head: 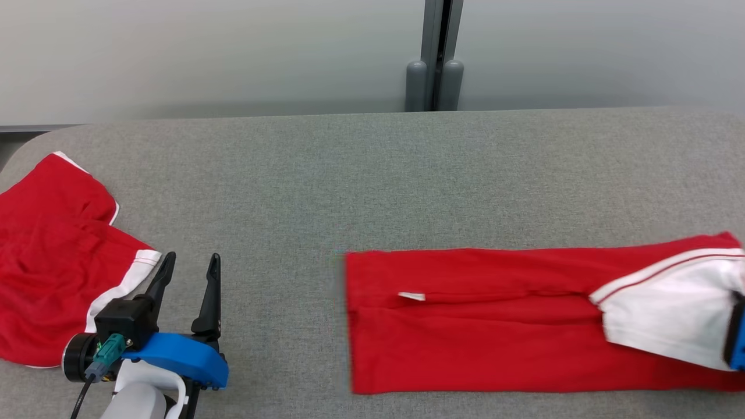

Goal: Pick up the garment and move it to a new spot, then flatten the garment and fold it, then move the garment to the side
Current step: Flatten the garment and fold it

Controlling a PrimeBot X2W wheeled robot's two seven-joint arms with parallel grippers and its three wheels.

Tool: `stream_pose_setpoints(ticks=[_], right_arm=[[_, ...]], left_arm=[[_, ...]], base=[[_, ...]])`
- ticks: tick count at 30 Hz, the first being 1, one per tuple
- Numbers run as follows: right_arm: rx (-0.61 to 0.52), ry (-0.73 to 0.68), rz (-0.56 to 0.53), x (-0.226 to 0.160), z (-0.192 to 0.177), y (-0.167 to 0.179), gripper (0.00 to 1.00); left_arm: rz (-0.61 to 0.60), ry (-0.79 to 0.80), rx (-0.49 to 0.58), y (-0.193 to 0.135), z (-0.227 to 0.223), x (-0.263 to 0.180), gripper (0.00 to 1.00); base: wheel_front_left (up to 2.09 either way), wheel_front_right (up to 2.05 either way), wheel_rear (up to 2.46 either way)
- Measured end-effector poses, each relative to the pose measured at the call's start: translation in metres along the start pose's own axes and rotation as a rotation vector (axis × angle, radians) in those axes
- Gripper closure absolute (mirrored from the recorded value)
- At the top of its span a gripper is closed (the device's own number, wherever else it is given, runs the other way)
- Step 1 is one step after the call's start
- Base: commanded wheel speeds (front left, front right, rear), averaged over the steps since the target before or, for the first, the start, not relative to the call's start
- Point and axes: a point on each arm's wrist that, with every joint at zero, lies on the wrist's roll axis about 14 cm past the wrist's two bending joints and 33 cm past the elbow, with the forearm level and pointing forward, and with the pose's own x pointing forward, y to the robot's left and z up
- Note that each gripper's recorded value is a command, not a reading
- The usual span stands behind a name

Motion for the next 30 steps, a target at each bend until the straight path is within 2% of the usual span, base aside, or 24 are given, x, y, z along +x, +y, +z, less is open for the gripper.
stream_pose_setpoints(ticks=[4, 8, 11, 21, 25, 30], right_arm=[[-0.05, -0.041, -0.083, -0.012, 0.014, -0.029, 1.0], [-0.092, -0.067, -0.042, -0.019, 0.02, -0.012, 1.0], [-0.133, -0.095, 0.05, -0.025, 0.026, 0.027, 1.0], [-0.354, -0.09, 0.475, -0.06, 0.007, 0.191, 1.0], [-0.39, -0.078, 0.595, -0.067, -0.003, 0.24, 1.0], [-0.4, -0.059, 0.681, -0.067, -0.009, 0.282, 1.0]], left_arm=[[-0.003, -0.001, 0.001, -0.001, 0.0, 0.0, 0.0], [-0.006, -0.008, 0.005, -0.001, 0.002, -0.002, 0.0], [-0.003, -0.017, 0.009, 0.0, 0.006, -0.003, 0.0], [-0.004, -0.058, 0.024, 0.0, 0.02, -0.008, 0.0], [-0.014, -0.069, 0.028, -0.002, 0.024, -0.009, 0.0], [-0.012, -0.072, 0.031, 0.0, 0.026, -0.011, 0.0]], base=[[0.0, 0.0, 0.0], [0.0, 0.0, 0.0], [0.0, 0.0, 0.0], [0.0, 0.0, 0.0], [0.0, 0.0, 0.0], [0.0, 0.0, 0.0]])
